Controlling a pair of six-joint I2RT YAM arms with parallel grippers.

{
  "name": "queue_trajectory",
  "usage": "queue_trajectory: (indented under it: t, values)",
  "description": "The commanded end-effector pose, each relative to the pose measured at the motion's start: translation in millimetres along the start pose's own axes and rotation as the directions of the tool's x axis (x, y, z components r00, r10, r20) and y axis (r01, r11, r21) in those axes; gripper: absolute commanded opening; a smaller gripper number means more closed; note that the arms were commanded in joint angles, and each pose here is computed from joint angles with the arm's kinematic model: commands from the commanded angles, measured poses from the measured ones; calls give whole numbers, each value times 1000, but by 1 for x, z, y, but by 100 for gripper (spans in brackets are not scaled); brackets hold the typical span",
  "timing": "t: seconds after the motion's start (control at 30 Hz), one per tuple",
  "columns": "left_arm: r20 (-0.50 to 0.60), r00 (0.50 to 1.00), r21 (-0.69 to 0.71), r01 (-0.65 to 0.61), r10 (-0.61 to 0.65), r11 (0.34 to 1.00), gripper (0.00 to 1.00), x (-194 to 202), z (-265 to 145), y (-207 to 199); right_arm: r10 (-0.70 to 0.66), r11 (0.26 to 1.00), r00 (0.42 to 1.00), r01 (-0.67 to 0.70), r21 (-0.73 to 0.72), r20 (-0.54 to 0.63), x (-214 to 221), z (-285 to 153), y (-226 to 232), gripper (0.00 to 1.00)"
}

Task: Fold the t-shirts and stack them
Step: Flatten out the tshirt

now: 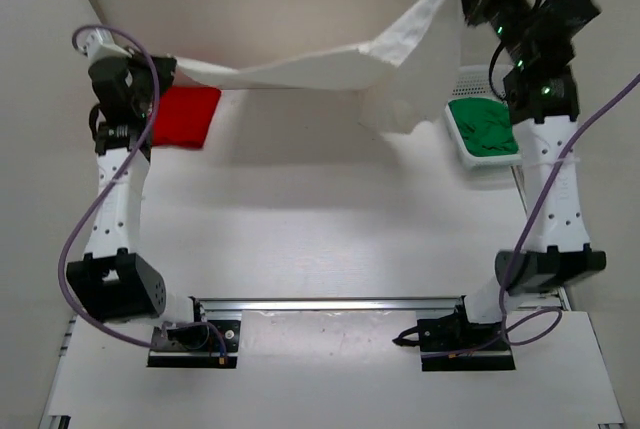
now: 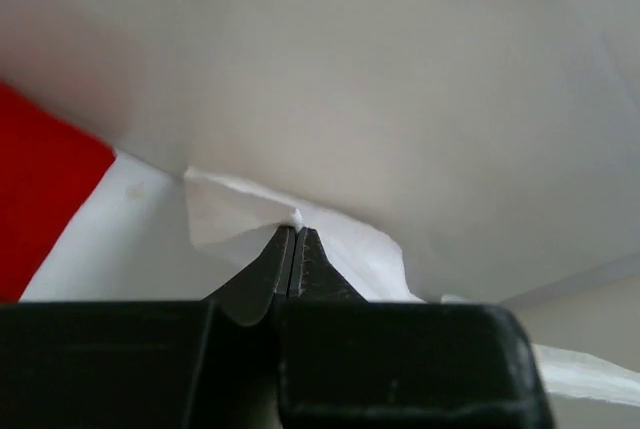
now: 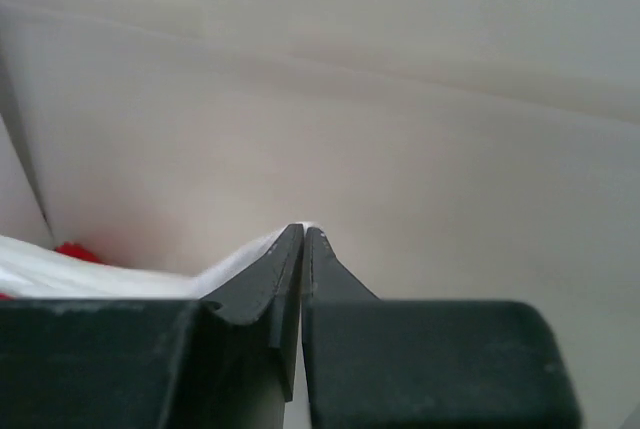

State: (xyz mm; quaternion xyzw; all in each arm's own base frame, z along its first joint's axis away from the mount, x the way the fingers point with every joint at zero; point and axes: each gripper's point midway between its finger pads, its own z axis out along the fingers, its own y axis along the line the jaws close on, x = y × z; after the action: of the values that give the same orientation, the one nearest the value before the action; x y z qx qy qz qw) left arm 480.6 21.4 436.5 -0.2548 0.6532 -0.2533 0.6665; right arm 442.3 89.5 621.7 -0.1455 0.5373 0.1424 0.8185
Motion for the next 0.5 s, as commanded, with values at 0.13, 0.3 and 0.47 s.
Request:
queue_trajectory:
  t: [0.13, 0.3, 0.47]
  values:
    - [-35, 999, -117, -43, 39, 992, 0, 81, -73, 68, 239, 969, 885, -241, 47, -399, 206, -132, 36, 1]
    - [-235, 972, -255, -35, -27, 966, 0, 171, -133, 143, 377, 923, 753, -352, 155, -539, 275, -230, 90, 0]
    - [-341, 940, -308, -111, -1, 945, 0, 212, -183, 171, 550, 823, 506, -461, 331, -664, 341, -328, 129, 0]
